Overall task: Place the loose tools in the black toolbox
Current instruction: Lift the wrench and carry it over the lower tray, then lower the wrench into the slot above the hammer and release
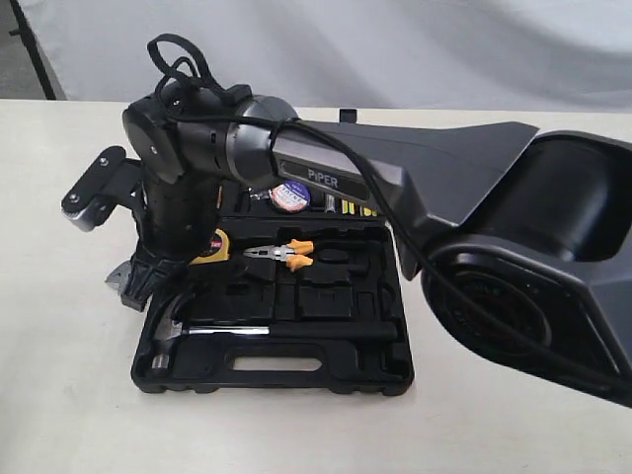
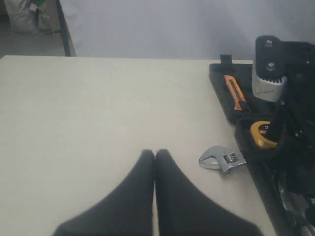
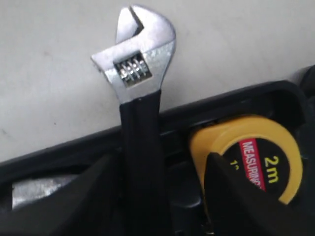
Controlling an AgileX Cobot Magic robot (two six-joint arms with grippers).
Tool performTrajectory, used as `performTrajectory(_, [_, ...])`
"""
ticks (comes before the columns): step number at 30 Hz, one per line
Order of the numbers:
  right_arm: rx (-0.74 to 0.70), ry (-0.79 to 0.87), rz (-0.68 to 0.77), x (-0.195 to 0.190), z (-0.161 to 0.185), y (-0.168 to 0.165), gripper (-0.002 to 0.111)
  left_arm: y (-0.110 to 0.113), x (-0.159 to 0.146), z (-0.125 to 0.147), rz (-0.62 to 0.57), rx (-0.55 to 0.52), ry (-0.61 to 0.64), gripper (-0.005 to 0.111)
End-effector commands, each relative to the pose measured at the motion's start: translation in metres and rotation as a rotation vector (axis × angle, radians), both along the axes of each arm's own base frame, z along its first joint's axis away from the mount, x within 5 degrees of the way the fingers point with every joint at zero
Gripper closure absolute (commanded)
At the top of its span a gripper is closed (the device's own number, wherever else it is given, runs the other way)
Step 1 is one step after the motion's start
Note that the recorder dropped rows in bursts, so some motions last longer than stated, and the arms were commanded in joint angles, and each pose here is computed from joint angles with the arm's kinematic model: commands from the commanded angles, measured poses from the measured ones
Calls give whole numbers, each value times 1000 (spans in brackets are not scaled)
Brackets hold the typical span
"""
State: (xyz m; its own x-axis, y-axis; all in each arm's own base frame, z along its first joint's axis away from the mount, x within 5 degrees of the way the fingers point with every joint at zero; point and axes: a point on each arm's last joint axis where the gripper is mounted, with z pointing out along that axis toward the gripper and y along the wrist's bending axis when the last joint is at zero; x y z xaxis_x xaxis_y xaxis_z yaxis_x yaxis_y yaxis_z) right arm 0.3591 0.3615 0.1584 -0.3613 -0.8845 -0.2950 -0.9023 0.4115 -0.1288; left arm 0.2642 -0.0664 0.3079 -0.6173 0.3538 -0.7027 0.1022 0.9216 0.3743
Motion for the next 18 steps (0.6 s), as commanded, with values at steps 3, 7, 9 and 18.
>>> performTrajectory(3, [-68, 30, 52, -2, -13, -2, 79, 0, -2, -1, 1, -27, -5, 105])
performTrajectory(7, [-37, -10, 69, -2, 6, -2, 108, 0, -2, -1, 1, -27, -5, 105])
performTrajectory(9, [-6, -42, 68, -2, 27, -2, 108, 0, -2, -1, 1, -27, -5, 105])
performTrajectory(18, [-60, 49, 35, -17, 93, -61, 109, 0, -2, -1, 1, -27, -5, 105])
